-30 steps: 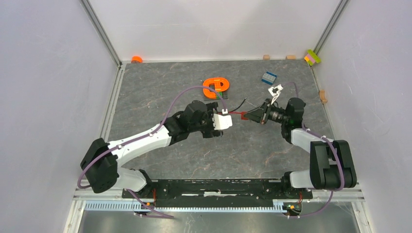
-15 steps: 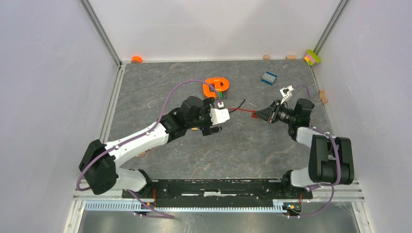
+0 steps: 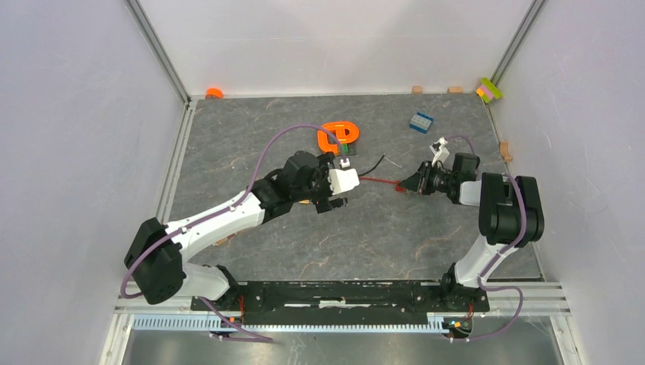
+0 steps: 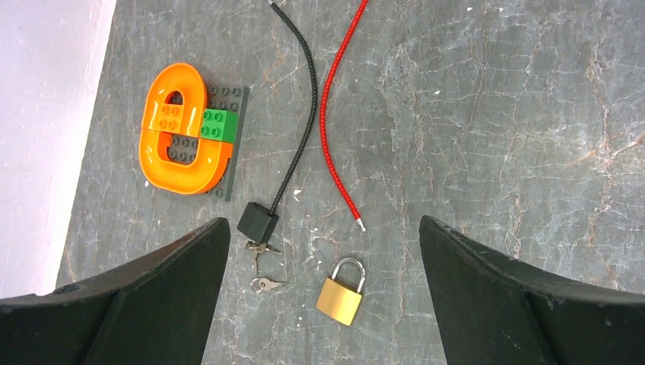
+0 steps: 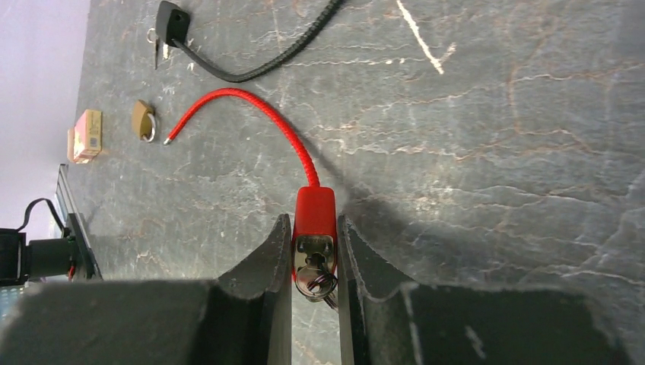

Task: Unlock with the key
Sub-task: Place the lock at the center of the board.

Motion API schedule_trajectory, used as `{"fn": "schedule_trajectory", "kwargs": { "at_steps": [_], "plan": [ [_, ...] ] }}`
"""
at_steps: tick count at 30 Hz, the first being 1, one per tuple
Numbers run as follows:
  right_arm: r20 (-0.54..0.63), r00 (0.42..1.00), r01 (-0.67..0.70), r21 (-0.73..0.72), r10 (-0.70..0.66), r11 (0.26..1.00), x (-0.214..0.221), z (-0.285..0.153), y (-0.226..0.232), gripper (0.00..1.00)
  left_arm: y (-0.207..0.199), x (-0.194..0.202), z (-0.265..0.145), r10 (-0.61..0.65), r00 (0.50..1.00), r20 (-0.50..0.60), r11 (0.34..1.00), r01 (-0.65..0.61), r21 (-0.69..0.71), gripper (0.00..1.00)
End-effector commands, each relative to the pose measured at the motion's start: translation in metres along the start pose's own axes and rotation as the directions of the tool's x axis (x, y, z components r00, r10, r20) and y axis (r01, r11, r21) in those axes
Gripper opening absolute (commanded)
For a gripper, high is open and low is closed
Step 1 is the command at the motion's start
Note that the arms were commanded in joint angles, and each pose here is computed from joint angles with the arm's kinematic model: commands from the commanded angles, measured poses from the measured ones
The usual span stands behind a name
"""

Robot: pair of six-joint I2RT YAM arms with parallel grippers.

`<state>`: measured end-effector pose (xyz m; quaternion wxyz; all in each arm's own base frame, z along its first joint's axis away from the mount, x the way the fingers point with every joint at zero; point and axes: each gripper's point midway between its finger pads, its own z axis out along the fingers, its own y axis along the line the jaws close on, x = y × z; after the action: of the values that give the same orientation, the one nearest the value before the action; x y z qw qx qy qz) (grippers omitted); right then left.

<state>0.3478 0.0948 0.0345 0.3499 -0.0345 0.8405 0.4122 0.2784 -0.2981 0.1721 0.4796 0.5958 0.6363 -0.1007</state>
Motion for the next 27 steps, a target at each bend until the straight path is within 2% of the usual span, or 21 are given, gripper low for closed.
{"fn": "schedule_trajectory", "kwargs": {
  "at_steps": [1, 5, 10, 15, 20, 27],
  "plan": [
    [0.021, 0.997, 0.073, 0.025, -0.073, 0.997, -0.016, 0.003, -0.016, 0.24, 0.017, -0.006, 0.001, -0.055, 0.998, 0.002, 0.997, 0.055, -0.055, 1.0],
    [0.014, 0.998, 0.066, 0.037, -0.067, 0.997, -0.015, 0.002, -0.025, 0.31, 0.019, 0.007, 0.002, -0.068, 0.997, -0.033, 0.996, 0.066, -0.063, 1.0],
    [0.014, 0.996, 0.086, 0.049, -0.086, 0.995, -0.021, 0.001, -0.031, 0.49, 0.028, 0.027, 0.004, -0.099, 0.993, -0.071, 0.993, 0.094, -0.072, 1.0],
    [0.025, 0.984, 0.174, 0.086, -0.177, 0.981, -0.039, -0.005, -0.032, 0.67, 0.037, 0.051, 0.004, -0.182, 0.976, -0.118, 0.983, 0.179, -0.039, 1.0],
    [0.064, 0.944, 0.315, 0.126, -0.325, 0.941, -0.07, -0.017, -0.021, 0.83, 0.038, 0.078, -0.001, -0.257, 0.951, -0.172, 0.966, 0.26, -0.004, 1.0],
    [0.128, 0.863, 0.472, 0.143, -0.489, 0.87, -0.103, -0.036, 0.02, 0.88, 0.048, 0.113, 0.0, -0.385, 0.886, -0.257, 0.918, 0.396, -0.01, 1.0]
  ]
}}
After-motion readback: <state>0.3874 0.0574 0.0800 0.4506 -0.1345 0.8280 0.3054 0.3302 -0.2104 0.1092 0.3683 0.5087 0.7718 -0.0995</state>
